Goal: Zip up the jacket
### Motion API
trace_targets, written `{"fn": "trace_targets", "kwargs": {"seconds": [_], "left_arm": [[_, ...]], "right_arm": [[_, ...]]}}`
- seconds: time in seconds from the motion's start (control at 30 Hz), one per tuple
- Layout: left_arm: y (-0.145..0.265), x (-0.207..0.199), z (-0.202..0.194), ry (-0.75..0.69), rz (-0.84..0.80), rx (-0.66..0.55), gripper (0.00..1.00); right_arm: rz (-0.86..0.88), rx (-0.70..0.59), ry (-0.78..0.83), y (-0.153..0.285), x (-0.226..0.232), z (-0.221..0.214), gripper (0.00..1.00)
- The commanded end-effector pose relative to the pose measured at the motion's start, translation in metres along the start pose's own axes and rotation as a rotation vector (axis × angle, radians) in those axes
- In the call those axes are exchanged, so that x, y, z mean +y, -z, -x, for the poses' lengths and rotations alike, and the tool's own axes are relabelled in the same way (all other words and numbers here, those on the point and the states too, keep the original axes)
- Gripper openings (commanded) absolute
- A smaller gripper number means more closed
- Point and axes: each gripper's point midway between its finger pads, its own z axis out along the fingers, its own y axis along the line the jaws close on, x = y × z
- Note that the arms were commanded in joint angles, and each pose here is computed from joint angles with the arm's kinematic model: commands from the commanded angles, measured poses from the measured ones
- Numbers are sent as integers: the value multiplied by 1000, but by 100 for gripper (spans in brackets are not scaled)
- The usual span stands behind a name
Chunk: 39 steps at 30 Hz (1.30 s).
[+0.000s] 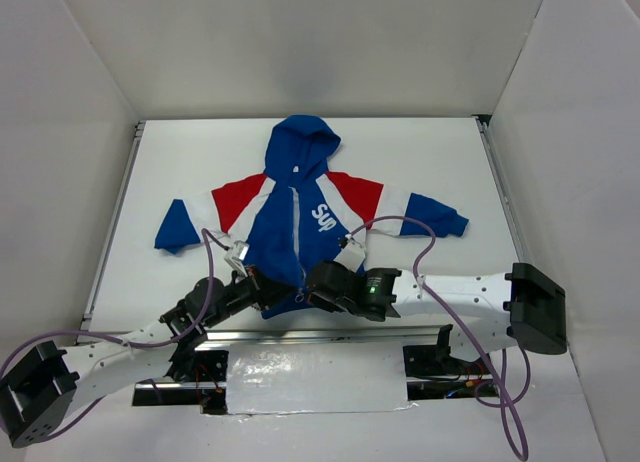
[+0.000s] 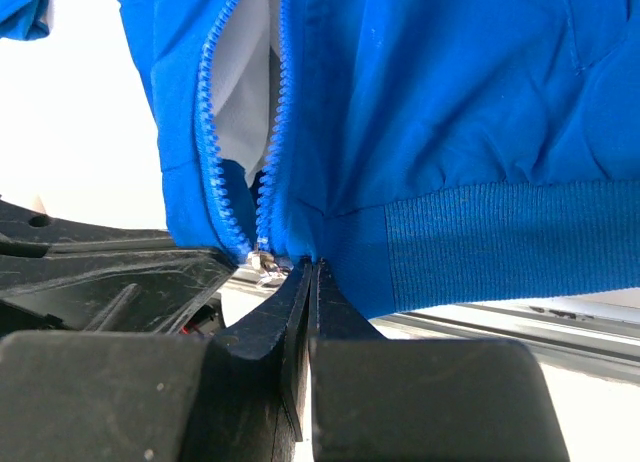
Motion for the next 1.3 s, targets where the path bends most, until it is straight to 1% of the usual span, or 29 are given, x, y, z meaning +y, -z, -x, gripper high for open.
{"fn": "trace_targets", "kwargs": {"seconds": [0.0, 0.4, 0.67, 0.83, 1.0, 1.27], "left_arm": [[1, 2, -2, -44, -2, -7, 0], [4, -5, -12, -95, -57, 42, 0], [6, 3, -21, -118, -45, 75, 0], [7, 1, -21, -119, -58, 70, 0], [7, 6, -21, -141, -33, 65, 0], [6, 17, -22, -165, 19, 71, 0]], "right_arm": [[61, -53, -49, 12, 28, 18, 0], [46, -78, 17, 10, 28, 25, 0], [135, -46, 73, 14, 41, 23, 0], [168, -24, 62, 18, 46, 23, 0], [140, -29, 107, 21, 46, 27, 0], [189, -24, 115, 28, 43, 26, 0]]}}
